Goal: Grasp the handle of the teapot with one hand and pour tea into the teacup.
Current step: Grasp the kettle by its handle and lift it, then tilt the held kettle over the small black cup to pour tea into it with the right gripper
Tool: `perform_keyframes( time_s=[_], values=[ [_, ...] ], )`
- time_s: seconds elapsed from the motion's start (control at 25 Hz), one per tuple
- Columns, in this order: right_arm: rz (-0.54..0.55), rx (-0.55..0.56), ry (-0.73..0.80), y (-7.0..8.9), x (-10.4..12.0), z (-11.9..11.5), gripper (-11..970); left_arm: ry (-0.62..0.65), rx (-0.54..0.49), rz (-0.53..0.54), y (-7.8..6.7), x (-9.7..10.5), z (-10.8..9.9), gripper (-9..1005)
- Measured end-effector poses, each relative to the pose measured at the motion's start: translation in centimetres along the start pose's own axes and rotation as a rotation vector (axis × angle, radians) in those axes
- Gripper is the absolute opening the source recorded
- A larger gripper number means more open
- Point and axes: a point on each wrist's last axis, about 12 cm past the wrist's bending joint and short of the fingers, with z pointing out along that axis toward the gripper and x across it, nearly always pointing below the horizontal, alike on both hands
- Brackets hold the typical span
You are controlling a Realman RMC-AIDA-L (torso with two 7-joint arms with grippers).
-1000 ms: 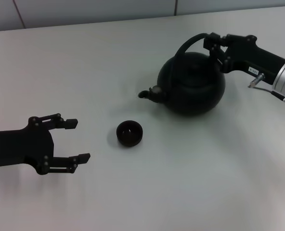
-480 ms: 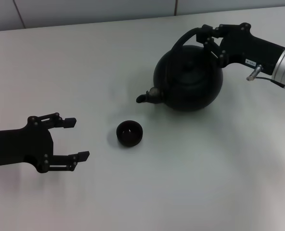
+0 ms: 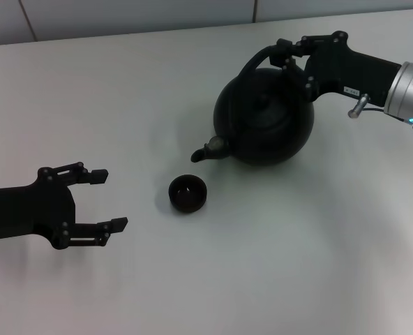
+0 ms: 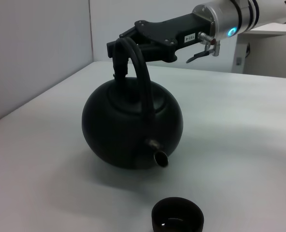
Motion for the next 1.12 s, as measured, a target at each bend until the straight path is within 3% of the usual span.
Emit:
perform_keyframes(
  time_s=[1.12],
  values=[
    [-0.145, -0.088, 0.010, -0.1, -2.2, 1.9, 148, 0.006, -0.016, -0.004, 0.2, 0.1, -0.2, 870]
  ],
)
